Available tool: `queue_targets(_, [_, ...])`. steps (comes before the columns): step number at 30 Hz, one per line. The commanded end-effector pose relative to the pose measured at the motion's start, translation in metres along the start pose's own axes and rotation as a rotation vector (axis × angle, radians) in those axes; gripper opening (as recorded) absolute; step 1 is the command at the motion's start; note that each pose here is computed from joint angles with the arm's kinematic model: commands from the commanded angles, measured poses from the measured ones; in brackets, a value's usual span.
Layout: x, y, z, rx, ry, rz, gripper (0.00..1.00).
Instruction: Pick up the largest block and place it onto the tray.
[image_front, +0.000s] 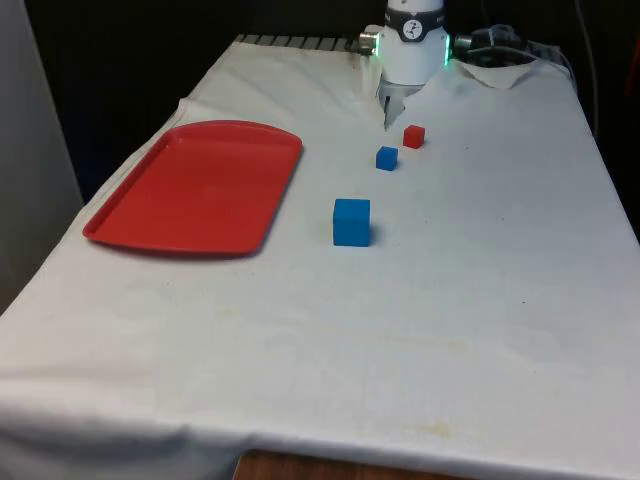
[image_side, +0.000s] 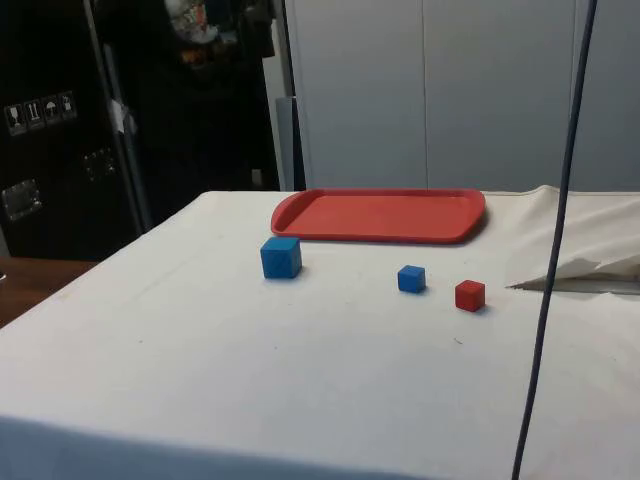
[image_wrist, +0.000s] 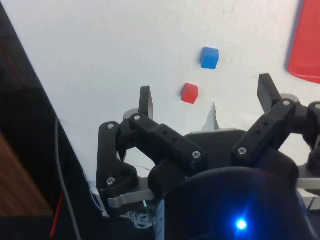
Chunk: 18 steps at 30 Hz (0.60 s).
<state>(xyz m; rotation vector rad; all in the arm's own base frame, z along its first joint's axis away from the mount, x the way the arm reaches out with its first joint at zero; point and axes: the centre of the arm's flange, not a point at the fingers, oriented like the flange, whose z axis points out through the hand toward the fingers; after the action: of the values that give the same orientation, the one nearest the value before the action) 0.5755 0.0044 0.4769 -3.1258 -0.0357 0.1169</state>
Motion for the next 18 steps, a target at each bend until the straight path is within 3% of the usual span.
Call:
queue_targets(1, [0.004, -0.004, 0.003, -0.004, 0.006, 0.001, 1.0])
queue_targets(18, [0.027, -0.032, 0.038, -0.058, 0.04, -0.016, 1.0])
